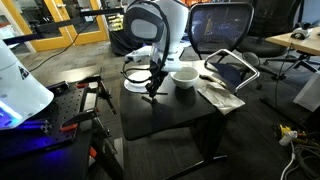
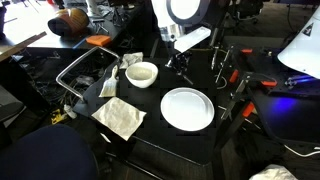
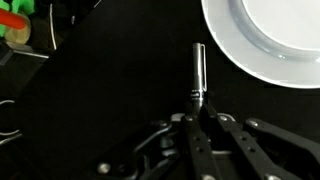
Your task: Remove the black pen from the white bowl and put it on the table
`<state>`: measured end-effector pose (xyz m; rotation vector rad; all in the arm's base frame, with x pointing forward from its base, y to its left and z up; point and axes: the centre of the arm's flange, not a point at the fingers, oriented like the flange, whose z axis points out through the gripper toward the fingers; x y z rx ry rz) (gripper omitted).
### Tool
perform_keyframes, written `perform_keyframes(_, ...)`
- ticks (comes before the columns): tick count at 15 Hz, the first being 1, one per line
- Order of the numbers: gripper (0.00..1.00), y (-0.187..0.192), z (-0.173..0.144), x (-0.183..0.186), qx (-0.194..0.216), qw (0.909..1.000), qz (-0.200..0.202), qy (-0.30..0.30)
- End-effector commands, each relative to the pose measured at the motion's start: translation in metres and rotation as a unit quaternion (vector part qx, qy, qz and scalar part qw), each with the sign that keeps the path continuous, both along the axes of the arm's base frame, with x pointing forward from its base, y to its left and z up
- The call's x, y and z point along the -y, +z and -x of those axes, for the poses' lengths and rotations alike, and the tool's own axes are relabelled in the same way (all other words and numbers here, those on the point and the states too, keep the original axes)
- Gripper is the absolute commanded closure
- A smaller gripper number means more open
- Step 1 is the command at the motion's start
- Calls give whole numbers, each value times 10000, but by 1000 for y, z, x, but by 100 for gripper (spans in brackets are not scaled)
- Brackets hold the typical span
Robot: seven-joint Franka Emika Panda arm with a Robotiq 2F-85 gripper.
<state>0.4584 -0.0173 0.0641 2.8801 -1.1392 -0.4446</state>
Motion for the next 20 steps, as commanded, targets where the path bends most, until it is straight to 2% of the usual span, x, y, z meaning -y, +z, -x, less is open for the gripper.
perform_keyframes(1, 97, 4, -4, 9, 41, 9998, 36, -212)
perform_keyframes(2, 63, 9, -4, 10, 92, 9997, 52, -220)
perform_keyframes(3, 62, 14, -4, 11, 137, 9996, 85, -241)
perform_keyframes(5, 49, 31, -3, 15, 285, 9992, 115, -262)
perform_keyframes(11, 3, 94, -2, 23, 885, 9954, 171, -339)
perform_keyframes(17, 0, 140, -3, 21, 1274, 9915, 116, -258)
perform_keyframes(20, 0, 132, -16, 23, 1230, 9922, 59, -198)
